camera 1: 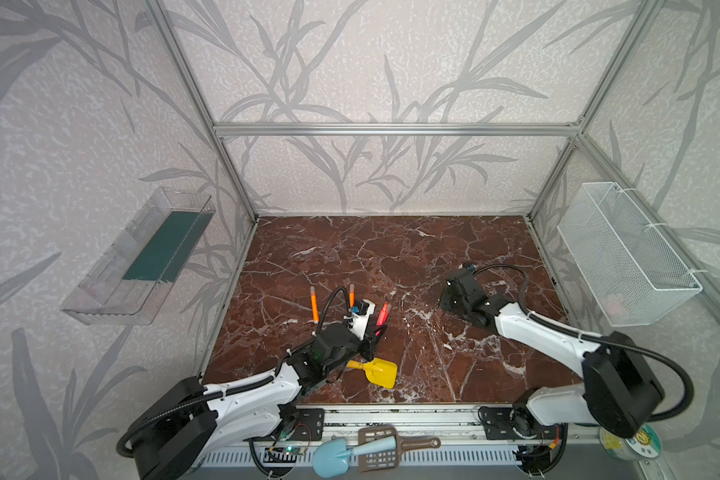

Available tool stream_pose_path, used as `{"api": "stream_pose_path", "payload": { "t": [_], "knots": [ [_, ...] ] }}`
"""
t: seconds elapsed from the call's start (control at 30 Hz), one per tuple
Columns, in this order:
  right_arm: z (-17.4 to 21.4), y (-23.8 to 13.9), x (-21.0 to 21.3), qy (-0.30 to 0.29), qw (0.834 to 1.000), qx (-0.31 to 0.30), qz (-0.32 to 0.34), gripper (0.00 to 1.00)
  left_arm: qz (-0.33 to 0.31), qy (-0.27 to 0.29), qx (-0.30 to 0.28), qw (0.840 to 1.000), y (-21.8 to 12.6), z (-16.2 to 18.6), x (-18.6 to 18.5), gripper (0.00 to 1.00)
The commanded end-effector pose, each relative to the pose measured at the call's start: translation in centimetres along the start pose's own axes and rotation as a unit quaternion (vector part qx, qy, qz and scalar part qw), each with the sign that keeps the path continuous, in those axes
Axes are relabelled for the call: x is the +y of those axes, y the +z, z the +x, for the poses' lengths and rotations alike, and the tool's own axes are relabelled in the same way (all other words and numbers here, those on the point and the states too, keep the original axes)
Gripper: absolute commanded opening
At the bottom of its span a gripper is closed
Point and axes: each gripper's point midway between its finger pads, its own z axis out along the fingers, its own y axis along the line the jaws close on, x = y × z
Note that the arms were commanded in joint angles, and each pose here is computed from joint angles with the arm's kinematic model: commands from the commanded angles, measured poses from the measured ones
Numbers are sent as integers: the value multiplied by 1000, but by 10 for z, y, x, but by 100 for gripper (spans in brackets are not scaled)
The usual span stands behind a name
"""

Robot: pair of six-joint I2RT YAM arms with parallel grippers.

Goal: Insert the pens into the pen caps
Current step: 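Carry the pink cap with the right gripper toward the held marker tip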

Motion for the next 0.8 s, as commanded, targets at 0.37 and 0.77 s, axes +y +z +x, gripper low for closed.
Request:
{"api": "stream_pose_path", "payload": {
  "t": [0.37,0.77],
  "knots": [
    [-32,-109,75,3,955,-121,-271,0,74,9,-12,997,38,-15,-61,0],
    [-12,-113,117,-8,937,-120,-328,0,101,12,-18,995,44,-15,-84,0]
  ]
}}
